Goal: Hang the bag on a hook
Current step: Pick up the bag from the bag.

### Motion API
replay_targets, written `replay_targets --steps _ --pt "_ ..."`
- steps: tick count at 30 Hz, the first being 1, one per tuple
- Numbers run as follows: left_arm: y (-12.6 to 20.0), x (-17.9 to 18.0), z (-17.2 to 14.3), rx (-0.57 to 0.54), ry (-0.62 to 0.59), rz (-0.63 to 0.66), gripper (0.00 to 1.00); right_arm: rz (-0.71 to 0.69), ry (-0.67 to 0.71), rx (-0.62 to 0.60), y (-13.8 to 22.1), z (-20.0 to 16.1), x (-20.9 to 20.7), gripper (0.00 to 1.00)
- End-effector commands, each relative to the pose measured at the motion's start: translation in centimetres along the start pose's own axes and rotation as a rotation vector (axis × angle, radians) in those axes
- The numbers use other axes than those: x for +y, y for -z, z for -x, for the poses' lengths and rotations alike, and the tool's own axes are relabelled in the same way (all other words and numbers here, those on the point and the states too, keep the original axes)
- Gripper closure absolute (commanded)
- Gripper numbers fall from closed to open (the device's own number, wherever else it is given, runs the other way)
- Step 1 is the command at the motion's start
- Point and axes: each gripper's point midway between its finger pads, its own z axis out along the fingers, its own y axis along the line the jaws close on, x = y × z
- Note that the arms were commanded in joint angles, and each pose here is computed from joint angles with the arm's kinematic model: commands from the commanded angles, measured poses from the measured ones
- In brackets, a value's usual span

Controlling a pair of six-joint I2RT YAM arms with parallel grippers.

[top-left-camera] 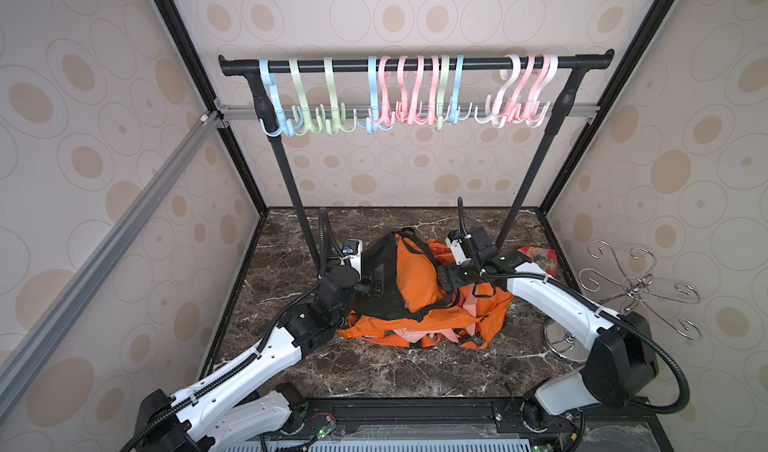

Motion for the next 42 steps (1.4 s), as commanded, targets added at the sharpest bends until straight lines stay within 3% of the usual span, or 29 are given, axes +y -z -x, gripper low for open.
replay_targets --steps 1,16,23,33,36,42 --pt "0.0 -1.1 0.0 -0.009 0.022 -0.058 0.04 -0.043 0.063 0.006 -0.3 0.9 -0.3 0.11" --pt "0.8 0.6 1.1 -0.065 0.100 -0.048 0.08 0.005 0.277 0.087 -5.0 2.7 2.5 0.15" --pt "0.9 0.4 1.8 -0.076 0.119 -0.056 0.09 0.083 0.292 0.107 -6.9 2.4 3.9 0.20" --pt "1.3 0.3 2.7 -0.096 0.130 -0.063 0.14 -0.045 0.310 0.013 -6.9 3.8 3.0 0.62" --pt "1.5 0.3 3.3 -0.107 0.120 -0.064 0.15 -0.130 0.362 -0.077 -5.2 4.9 3.4 0.71" --pt "2.1 0.1 5.3 -0.142 0.105 -0.068 0.17 -0.285 0.441 -0.270 0.8 8.5 4.7 0.98"
